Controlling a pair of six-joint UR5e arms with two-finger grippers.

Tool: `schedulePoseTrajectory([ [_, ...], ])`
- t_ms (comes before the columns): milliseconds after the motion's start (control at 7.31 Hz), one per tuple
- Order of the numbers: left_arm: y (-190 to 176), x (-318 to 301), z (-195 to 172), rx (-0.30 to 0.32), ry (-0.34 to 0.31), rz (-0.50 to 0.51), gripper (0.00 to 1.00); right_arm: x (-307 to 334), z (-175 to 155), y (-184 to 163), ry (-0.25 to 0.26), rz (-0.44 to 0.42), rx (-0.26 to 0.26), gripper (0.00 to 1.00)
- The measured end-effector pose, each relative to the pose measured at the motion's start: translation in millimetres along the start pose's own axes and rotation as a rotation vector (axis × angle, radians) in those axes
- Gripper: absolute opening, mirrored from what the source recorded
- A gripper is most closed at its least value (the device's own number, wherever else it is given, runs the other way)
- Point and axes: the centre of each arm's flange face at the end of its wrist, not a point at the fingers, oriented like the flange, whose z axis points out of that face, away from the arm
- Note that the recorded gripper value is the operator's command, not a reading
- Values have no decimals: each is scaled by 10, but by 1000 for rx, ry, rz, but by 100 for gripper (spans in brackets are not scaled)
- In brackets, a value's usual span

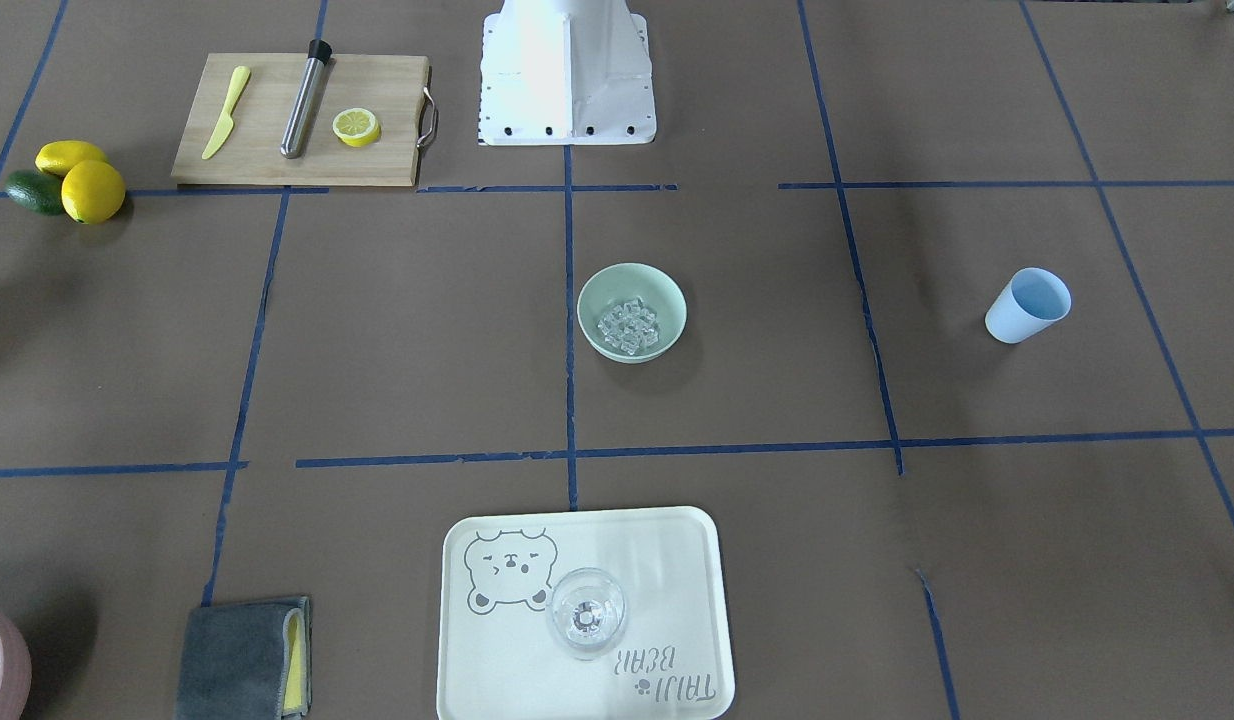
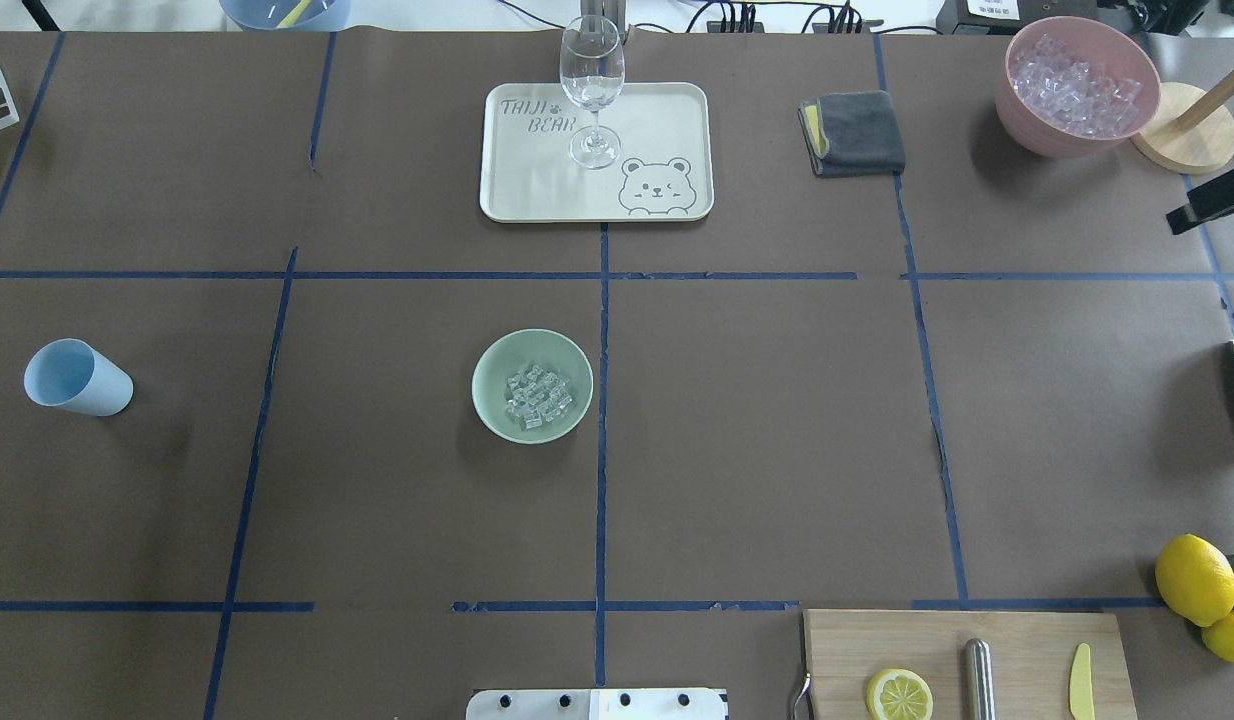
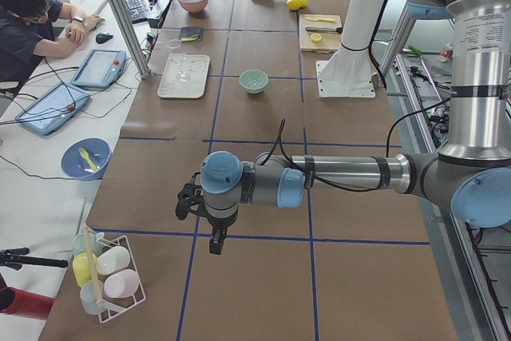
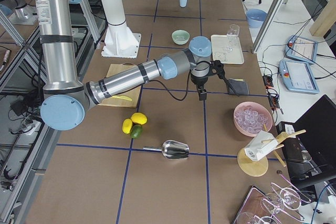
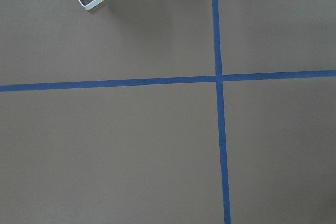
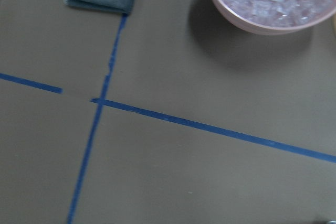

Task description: Pour ice into bowl

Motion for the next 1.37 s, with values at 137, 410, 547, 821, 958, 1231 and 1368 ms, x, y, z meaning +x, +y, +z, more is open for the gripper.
schedulePoseTrajectory([
  [137,-5,7,-5,1,1,22,100,-547,72,-103,-33,31,-3,100],
  [410,15,-1,6,0,1,32,100,-1885,414,-198,-54,121,-8,100],
  [547,13,2,4,1,1,34,100,-2558,651,-131,-51,158,-4,100],
  [821,-14,15,-13,5,2,39,100,-3599,1134,122,-26,224,24,100],
  [958,-25,23,-19,7,2,42,100,-4004,1395,216,-9,260,28,100],
  [1231,-38,31,-28,10,2,46,100,-4724,1839,275,24,307,47,100],
  [1368,-41,32,-31,11,2,47,100,-5051,2014,238,39,322,54,99],
])
